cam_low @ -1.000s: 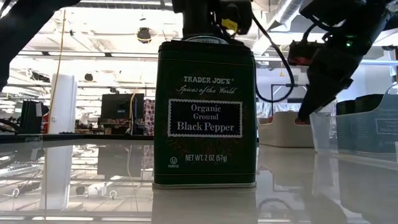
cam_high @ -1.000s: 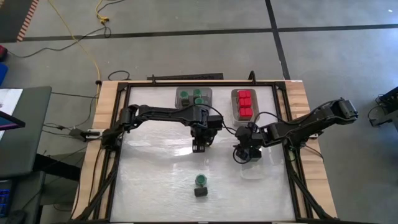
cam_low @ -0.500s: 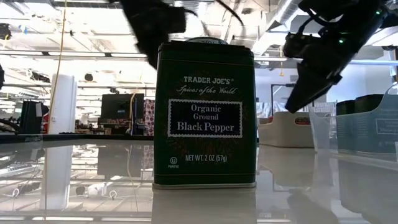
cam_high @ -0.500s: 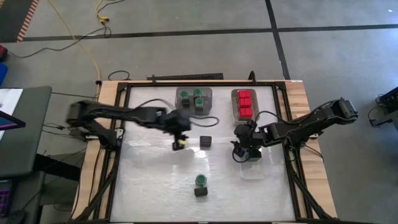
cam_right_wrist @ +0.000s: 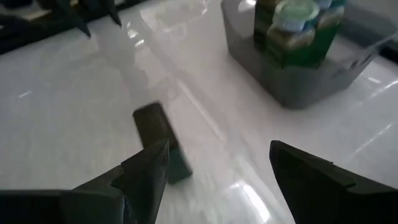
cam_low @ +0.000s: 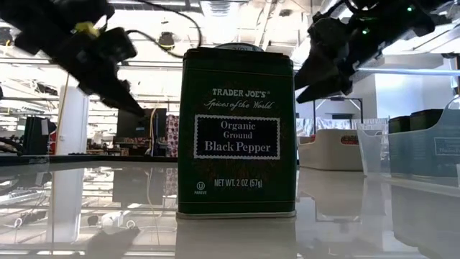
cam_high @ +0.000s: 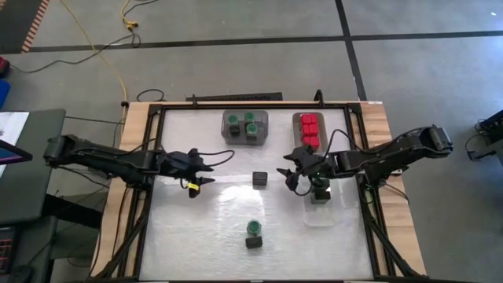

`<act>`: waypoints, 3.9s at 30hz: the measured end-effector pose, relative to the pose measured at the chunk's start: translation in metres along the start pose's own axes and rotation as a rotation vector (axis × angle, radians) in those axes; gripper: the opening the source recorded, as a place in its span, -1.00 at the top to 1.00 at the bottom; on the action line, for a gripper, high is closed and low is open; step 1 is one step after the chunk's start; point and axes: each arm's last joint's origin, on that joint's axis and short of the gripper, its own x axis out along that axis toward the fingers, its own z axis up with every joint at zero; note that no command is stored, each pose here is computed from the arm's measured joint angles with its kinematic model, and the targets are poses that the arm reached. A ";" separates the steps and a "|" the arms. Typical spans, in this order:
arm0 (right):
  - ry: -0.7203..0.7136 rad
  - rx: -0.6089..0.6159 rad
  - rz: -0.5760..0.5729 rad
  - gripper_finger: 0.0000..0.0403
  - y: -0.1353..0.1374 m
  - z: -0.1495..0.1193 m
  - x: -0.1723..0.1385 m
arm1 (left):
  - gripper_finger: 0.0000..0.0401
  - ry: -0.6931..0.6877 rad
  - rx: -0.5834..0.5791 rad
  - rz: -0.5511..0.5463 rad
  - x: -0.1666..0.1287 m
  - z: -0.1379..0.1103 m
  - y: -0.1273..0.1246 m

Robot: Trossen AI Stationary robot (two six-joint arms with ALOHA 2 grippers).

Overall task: Sort spices by type
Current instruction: Move the bottom left black seasoning can to the center of the table, then put the bottom left black seasoning can into the white transparent bin

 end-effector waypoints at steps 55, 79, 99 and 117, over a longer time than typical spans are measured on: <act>0.267 -0.507 0.110 -0.52 0.033 0.069 0.057 | 0.09 -0.113 0.104 0.042 0.002 -0.034 0.008; 0.684 -0.510 0.112 -0.52 0.060 0.084 0.125 | 0.09 -0.089 0.105 0.046 0.003 -0.036 0.009; 0.852 -0.499 0.129 -0.52 0.059 0.055 0.143 | 0.09 -0.078 0.100 0.048 0.003 -0.037 0.009; 0.762 -0.501 0.137 -0.44 0.061 0.073 0.129 | 0.09 -0.079 0.099 0.048 0.003 -0.037 0.009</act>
